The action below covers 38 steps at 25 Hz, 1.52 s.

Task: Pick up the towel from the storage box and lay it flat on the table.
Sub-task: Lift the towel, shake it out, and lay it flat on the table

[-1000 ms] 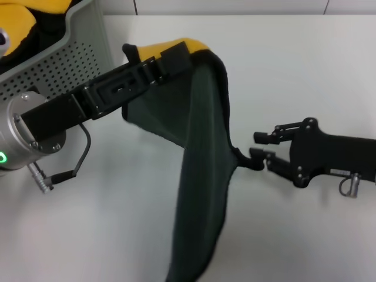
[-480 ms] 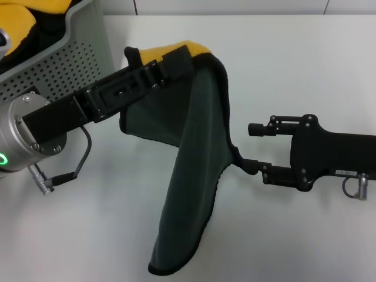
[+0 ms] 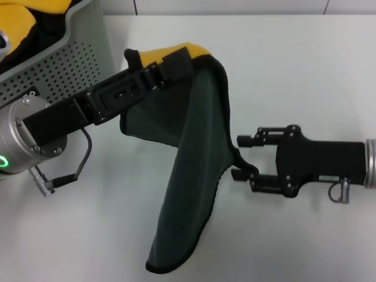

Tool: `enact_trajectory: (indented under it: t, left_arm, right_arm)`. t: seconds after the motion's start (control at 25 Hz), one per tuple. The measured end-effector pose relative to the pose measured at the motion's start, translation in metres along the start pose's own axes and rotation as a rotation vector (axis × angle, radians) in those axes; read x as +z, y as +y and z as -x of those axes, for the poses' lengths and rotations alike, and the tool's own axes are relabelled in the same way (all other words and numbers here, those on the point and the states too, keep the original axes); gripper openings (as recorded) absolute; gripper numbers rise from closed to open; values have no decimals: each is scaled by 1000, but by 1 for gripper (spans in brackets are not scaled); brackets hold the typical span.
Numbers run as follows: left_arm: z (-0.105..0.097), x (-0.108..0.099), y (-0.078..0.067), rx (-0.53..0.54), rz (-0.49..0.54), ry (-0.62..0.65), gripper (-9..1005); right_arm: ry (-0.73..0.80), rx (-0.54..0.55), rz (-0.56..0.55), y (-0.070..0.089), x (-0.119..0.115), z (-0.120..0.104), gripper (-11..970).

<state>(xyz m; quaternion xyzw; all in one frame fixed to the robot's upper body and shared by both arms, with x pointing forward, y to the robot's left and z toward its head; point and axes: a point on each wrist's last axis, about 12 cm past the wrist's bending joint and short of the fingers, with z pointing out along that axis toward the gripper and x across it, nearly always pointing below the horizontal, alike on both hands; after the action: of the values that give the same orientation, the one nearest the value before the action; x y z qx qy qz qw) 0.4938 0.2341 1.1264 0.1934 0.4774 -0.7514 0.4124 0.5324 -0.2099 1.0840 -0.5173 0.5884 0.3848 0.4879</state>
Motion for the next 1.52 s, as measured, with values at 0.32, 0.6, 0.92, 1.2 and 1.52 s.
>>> enact_trajectory:
  t: [0.32,0.6,0.92,1.2,1.52]
  left_arm:
    - [-3,-4,-2,-3,11,-8,9]
    - [-4,-6,-2,-4,16,-11,10]
    - [-4,-6,-3,-4,17,-12,10]
    - [-5,-8,-4,-3,21,-14,10]
    - [-16,-40,-13,-19,135,-107,10]
  right_arm:
    - [-2,18,6,3,-2,-2,465]
    - [19,17,1,2,-3,-4,252]
    - [40,17,7,1,0,-5,91]
    - [40,11,-13,-1,0,-5,9]
    - [-22,-130,-43,7,-25,34,-1]
